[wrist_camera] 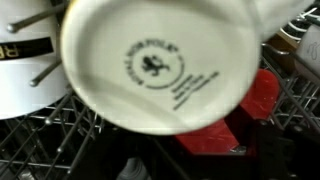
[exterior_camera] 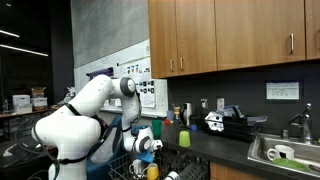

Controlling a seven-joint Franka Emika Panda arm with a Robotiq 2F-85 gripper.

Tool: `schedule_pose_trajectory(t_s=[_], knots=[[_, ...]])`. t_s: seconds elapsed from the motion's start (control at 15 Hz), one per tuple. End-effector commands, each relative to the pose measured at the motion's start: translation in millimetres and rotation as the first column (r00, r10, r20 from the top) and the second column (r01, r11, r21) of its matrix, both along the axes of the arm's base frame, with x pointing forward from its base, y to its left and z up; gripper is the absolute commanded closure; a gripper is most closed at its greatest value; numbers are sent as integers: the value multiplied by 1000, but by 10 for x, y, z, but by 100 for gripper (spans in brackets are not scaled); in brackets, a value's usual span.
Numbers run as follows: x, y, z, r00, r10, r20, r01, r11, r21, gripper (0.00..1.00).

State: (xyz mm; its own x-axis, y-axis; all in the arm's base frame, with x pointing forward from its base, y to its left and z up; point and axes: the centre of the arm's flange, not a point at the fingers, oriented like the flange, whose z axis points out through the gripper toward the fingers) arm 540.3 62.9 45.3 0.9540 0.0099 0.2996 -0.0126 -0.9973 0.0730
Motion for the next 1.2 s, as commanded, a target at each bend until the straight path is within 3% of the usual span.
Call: schedule_pose_trajectory(t_s=[0.0,0.33,1.13], knots=[[57,-3,-4,1000,7,0,-7,1000,3,64],[58,-73,-4,1000,-3,-1,3,1000,-6,98],[58,31,159,1000,22,5,-22,1000,22,98]])
